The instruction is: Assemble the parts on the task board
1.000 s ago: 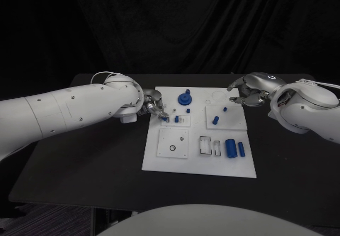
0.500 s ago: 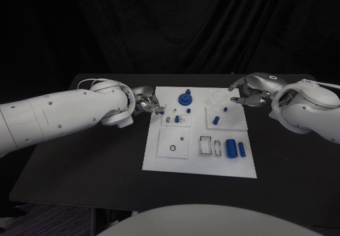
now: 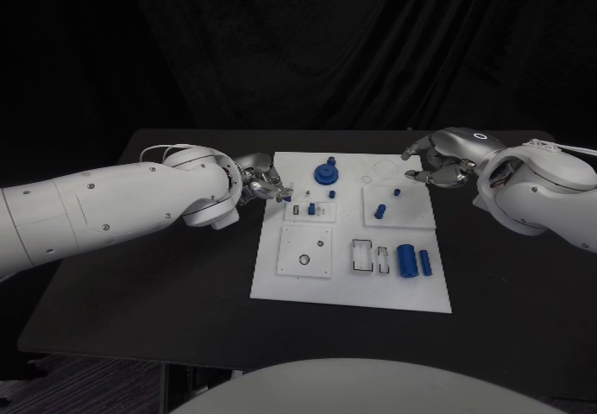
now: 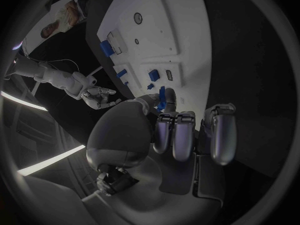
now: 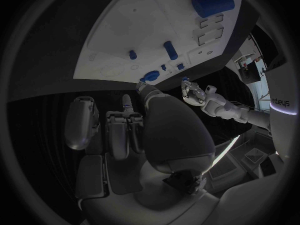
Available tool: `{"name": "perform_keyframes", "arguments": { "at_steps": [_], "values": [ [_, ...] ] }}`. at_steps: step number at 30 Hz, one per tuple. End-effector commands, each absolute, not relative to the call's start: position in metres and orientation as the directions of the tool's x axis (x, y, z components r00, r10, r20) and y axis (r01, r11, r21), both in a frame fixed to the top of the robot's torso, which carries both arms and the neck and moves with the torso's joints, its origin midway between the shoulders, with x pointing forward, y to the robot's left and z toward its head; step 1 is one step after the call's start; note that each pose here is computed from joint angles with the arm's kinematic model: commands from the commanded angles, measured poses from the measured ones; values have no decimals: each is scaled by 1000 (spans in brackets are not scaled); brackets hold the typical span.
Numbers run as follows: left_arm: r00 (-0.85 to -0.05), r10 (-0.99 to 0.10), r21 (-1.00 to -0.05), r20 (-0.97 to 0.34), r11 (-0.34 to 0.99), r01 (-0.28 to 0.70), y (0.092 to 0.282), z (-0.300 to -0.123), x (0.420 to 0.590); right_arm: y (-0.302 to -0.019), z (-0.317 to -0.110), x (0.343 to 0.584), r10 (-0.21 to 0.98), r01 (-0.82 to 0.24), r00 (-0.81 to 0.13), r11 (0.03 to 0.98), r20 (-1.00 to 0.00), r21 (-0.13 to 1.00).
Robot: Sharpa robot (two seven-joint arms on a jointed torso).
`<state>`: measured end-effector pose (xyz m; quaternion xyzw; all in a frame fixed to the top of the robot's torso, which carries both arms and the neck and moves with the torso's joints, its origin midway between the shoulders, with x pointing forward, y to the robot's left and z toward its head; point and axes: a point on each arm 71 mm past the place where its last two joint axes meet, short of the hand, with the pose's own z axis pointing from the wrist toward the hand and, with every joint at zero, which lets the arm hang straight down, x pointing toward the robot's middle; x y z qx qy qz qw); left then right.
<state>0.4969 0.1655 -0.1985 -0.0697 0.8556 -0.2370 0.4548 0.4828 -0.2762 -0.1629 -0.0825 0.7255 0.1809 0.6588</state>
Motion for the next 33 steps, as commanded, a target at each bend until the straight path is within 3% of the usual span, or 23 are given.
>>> {"name": "perform_keyframes", "arguments": {
  "at_steps": [1, 11, 33],
  "values": [
    [-584, -347, -474, -734, 877, 75, 163, -205, 494, -278, -163, 483, 122, -344, -109, 926, -987, 153],
    [-607, -337, -472, -720, 878, 73, 158, -216, 491, -278, -163, 483, 123, -345, -107, 926, -987, 153],
    [-616, -325, -474, -718, 876, 89, 150, -219, 495, -277, -163, 483, 123, -349, -107, 925, -987, 153]
  ]
}}
